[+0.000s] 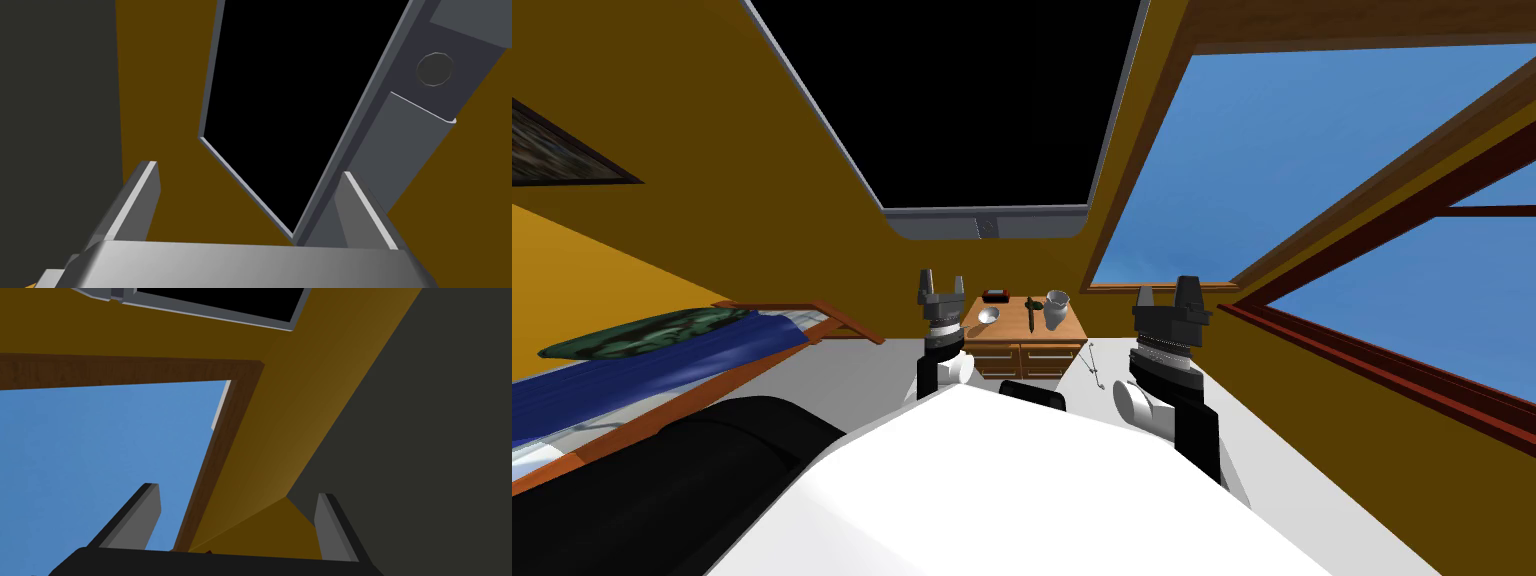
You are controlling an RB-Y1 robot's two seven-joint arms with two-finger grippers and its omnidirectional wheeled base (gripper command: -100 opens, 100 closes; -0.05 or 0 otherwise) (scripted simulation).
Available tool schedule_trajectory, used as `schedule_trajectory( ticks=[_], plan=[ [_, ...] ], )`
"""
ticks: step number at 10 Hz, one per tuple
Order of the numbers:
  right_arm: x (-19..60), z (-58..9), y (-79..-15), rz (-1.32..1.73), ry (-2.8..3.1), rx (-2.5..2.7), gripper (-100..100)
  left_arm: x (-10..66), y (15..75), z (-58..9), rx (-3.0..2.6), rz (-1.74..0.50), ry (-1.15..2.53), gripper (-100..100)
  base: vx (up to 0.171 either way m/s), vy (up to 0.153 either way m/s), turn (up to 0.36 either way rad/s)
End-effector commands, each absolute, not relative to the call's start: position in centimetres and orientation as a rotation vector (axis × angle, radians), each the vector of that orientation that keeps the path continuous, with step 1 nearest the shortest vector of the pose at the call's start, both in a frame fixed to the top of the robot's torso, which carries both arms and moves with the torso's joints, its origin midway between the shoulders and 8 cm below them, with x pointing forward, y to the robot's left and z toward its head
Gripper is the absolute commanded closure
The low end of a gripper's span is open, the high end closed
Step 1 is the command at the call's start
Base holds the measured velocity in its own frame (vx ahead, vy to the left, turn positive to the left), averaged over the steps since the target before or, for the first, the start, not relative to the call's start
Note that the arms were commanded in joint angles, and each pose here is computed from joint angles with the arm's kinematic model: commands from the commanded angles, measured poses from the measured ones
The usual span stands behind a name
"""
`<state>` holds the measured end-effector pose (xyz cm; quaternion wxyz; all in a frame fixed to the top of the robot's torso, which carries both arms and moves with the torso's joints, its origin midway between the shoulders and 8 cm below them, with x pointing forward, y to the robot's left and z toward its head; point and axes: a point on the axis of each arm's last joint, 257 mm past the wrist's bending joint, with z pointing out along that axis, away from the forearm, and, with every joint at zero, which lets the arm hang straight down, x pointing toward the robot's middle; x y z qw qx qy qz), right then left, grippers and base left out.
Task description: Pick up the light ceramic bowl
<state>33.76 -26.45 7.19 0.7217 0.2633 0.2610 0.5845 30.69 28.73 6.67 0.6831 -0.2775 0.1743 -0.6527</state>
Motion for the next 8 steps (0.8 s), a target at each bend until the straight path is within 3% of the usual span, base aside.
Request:
schedule_trajectory(
  ticks=[1, 8],
  plan=[
    [33.8, 7.2, -26.5, 1.291, 0.576, 0.582, 0, 31.2, 28.3, 6.4, -0.613, -1.466, 0.430, -100, -0.005, -0.003, -0.001],
    [33.8, 7.2, -26.4, 1.291, 0.576, 0.582, 0, 35.7, 27.0, 2.5, -0.649, -1.443, 0.658, -100, -0.021, -0.009, -0.001]
  ],
)
